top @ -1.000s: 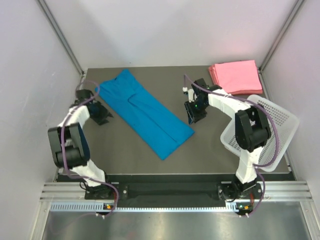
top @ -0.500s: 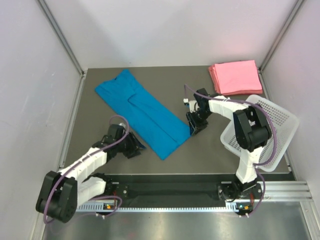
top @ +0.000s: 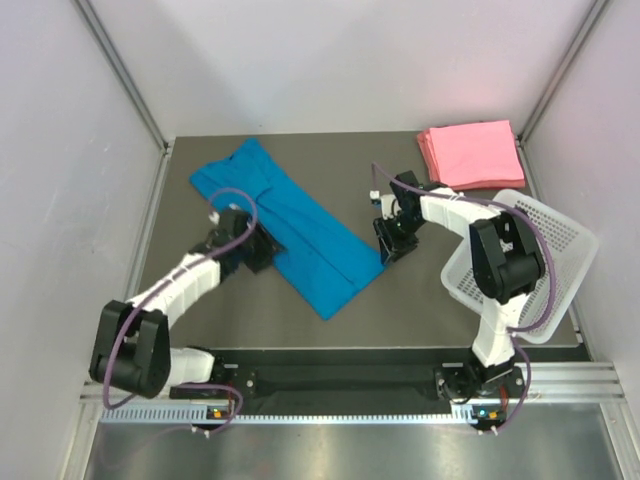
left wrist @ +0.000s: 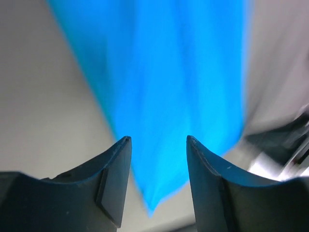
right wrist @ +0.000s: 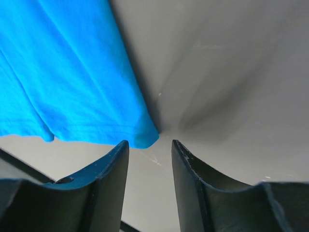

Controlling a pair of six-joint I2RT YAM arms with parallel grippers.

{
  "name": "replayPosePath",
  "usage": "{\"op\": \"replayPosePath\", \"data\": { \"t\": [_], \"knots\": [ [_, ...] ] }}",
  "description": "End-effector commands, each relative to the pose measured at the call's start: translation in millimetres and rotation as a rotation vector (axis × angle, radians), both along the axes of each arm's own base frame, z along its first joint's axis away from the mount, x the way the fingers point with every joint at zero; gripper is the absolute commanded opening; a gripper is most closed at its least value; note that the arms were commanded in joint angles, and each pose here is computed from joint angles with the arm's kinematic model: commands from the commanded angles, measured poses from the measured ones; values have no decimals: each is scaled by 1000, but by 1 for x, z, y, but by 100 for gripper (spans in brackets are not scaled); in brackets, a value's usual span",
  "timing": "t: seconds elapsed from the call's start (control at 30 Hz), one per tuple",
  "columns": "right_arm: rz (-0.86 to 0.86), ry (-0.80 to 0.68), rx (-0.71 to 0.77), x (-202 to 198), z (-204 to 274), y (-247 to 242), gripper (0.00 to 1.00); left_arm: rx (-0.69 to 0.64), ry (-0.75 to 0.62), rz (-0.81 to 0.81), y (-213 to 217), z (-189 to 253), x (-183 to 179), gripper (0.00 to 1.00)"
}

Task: Fold and stack the t-shirts
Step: Fold the tshirt

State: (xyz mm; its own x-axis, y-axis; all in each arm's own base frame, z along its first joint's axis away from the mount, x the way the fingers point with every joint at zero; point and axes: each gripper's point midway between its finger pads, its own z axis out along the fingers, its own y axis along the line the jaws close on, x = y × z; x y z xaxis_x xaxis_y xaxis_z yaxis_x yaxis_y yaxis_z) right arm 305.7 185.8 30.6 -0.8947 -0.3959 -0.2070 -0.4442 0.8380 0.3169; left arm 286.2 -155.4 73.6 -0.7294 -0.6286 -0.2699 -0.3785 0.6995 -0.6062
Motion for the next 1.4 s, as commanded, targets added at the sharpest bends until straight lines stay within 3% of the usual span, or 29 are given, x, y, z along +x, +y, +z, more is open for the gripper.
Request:
{"op": "replayPosePath", "data": {
  "t": [0.0, 0.03, 0.1, 0.13, 0.2, 0.23, 0.27, 0.5, 0.53, 0.73, 0.93, 1.37],
  "knots": [
    [-52, -157, 7, 35, 38, -1, 42, 187, -147, 90, 68, 47, 68, 54],
    [-59, -183, -7, 43, 41, -3, 42, 209, -217, 113, 78, 73, 91, 53],
    [-102, -192, 22, 53, 44, 5, 42, 284, -214, 130, 105, 74, 119, 52],
    [-96, -199, 53, 57, 48, 13, 43, 330, -250, 164, 117, 100, 140, 52],
    [-104, -208, 69, 63, 47, 17, 43, 418, -195, 188, 136, 85, 164, 52],
    [-101, -205, 67, 64, 46, 18, 44, 422, -237, 207, 139, 103, 185, 52],
    [-93, -196, 56, 64, 40, 17, 43, 426, -195, 210, 144, 84, 198, 51],
    [-58, -145, 8, 66, 19, 14, 45, 379, -201, 222, 142, 64, 283, 49],
    [-29, -148, 9, 65, 17, 14, 45, 371, -169, 209, 139, 43, 289, 48],
    [-25, -104, 7, 52, 2, 12, 43, 307, -158, 176, 126, 6, 317, 48],
    [-32, -89, 34, 37, -5, 11, 39, 259, -120, 134, 114, -27, 320, 48],
    [-56, -37, 93, -2, -14, 11, 34, 248, -116, 64, 103, -42, 314, 48]
  ]
}}
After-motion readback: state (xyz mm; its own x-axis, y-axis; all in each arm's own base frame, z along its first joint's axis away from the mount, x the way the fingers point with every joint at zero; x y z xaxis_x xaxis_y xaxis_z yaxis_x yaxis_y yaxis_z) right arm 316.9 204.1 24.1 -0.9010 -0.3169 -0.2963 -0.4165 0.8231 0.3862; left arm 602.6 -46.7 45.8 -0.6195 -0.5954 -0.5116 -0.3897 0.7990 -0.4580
